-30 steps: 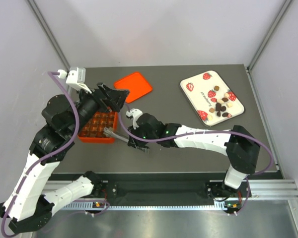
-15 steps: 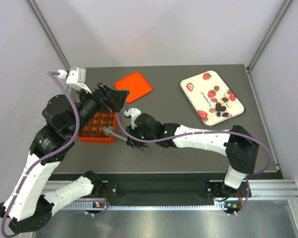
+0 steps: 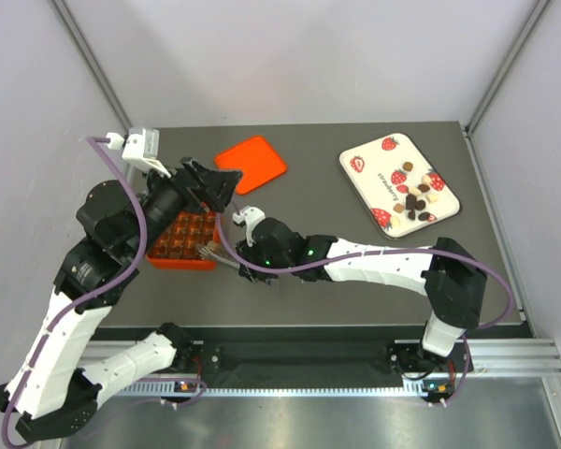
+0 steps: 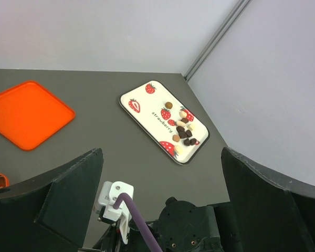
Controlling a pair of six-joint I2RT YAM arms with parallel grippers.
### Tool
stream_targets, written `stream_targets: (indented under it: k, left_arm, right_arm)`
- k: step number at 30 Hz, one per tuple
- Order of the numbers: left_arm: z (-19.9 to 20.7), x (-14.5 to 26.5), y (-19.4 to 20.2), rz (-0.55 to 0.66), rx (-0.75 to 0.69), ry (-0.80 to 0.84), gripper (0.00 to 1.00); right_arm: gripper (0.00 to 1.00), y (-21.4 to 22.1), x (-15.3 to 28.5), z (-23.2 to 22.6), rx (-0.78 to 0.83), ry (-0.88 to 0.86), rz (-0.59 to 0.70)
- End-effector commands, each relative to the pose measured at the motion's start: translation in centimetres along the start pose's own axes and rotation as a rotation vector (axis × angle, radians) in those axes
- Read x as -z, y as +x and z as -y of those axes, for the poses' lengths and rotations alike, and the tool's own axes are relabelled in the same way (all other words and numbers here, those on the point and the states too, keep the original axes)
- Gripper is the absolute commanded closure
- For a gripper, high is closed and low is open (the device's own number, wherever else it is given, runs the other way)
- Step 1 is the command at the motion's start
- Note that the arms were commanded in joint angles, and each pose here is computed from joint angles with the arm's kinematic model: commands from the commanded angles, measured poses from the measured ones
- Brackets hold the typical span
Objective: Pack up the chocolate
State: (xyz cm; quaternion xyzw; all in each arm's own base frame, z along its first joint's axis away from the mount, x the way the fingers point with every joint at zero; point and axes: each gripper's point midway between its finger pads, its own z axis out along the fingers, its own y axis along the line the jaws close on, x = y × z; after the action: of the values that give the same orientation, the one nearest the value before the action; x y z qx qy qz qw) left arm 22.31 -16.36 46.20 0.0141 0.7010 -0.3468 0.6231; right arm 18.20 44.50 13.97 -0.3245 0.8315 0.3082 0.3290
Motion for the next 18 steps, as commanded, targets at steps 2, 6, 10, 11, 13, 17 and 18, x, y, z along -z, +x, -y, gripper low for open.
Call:
stream_targets:
  k: [2, 6, 10, 11, 13, 17, 18]
  left_arm:
    - [0.5, 0.2, -1.3, 0.052, 0.008, 0.019, 0.01]
    - [0.6, 0.2, -1.5, 0.055, 0.01, 0.022, 0.01]
    - [0.6, 0.3, -1.4, 0.053, 0.009, 0.023, 0.01]
    - [0.6, 0.3, -1.5, 0.055, 0.01, 0.024, 0.01]
    - [0.6, 0.4, -1.5, 0.056, 0.01, 0.021, 0.01]
    - [0.6, 0.6, -1.7, 0.061, 0.006, 0.018, 0.01]
    - [0.6, 0.7, -1.8, 0.062, 0.006, 0.019, 0.01]
  right_arm:
    - [0.63, -3.3, 0.6, -1.5, 0.021, -0.016, 0.092]
    - [0.61, -4.0, 0.8, -1.5, 0.03, -0.005, 0.112]
    - [0.59, -4.4, 0.8, -1.4, 0.035, 0.001, 0.121]
    - [0.59, -4.5, 0.8, -1.5, 0.036, 0.0, 0.124]
    - [0.59, -4.6, 0.8, -1.3, 0.033, 0.011, 0.129]
    - [0.61, -5.7, 2.1, -0.6, 0.046, 0.05, 0.166]
    - [0.61, -6.0, 2.5, -0.4, 0.052, 0.062, 0.177]
